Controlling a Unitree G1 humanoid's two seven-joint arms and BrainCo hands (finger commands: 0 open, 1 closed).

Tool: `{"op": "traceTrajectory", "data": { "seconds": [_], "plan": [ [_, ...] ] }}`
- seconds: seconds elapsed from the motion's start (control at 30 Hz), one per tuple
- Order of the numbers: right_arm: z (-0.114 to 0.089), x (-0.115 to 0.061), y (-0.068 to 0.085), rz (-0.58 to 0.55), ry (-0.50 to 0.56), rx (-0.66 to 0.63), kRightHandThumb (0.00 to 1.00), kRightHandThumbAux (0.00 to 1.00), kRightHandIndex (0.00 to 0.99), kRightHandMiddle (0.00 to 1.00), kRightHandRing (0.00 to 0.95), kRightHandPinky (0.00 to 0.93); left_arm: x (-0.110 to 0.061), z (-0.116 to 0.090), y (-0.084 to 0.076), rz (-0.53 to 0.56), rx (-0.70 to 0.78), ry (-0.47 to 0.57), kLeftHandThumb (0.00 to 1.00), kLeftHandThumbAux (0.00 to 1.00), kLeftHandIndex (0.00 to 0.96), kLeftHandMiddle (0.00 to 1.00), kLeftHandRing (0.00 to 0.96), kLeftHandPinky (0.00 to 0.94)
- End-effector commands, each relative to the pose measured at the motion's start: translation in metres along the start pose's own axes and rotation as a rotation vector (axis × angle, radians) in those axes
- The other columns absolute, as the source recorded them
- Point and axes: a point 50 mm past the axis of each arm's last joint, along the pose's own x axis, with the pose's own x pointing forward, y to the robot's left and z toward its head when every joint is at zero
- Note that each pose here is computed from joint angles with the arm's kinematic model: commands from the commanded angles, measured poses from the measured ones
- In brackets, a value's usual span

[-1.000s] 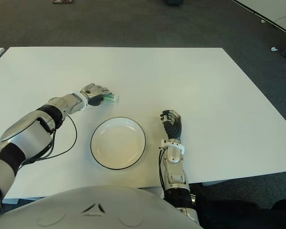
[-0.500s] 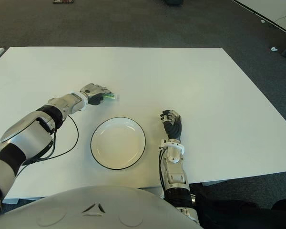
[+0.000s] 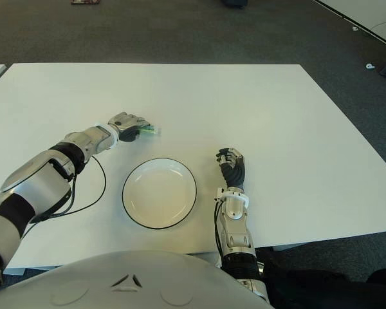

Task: Put the toothpaste on the table into the plate.

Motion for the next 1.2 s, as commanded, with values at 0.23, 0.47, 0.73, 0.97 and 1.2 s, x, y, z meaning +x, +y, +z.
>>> {"op": "traceTrajectory", "data": {
  "seconds": [0.23, 0.47, 0.73, 0.97, 1.2],
  "plan": [
    [0.000, 0.002, 0.002, 0.004, 0.005, -0.002, 0.711, 0.729, 0.428, 0.512, 0.494, 0.498, -0.004, -0.003, -0.008, -0.019, -0.087, 0.007, 0.717, 0.707, 0.443, 0.831, 0.849, 0.851],
    [-0.001, 0.003, 0.002, 0.005, 0.010, -0.005, 0.711, 0.730, 0.427, 0.506, 0.490, 0.500, -0.003, -0.006, 0.005, 0.047, -0.166, 0.015, 0.718, 0.706, 0.443, 0.827, 0.841, 0.817],
    [0.000, 0.003, 0.003, 0.008, 0.013, -0.008, 0.711, 0.729, 0.428, 0.511, 0.498, 0.509, -0.007, -0.013, 0.015, 0.138, -0.241, 0.022, 0.719, 0.705, 0.444, 0.830, 0.837, 0.815],
    [0.001, 0.004, 0.004, 0.013, 0.015, -0.013, 0.711, 0.729, 0.428, 0.515, 0.499, 0.507, -0.011, -0.016, 0.026, 0.221, -0.269, -0.017, 0.719, 0.704, 0.444, 0.835, 0.841, 0.816],
    [0.000, 0.005, 0.005, 0.018, 0.013, -0.012, 0.711, 0.729, 0.428, 0.518, 0.503, 0.509, -0.018, -0.017, 0.035, 0.323, -0.282, -0.068, 0.719, 0.703, 0.444, 0.853, 0.849, 0.837]
  ]
}}
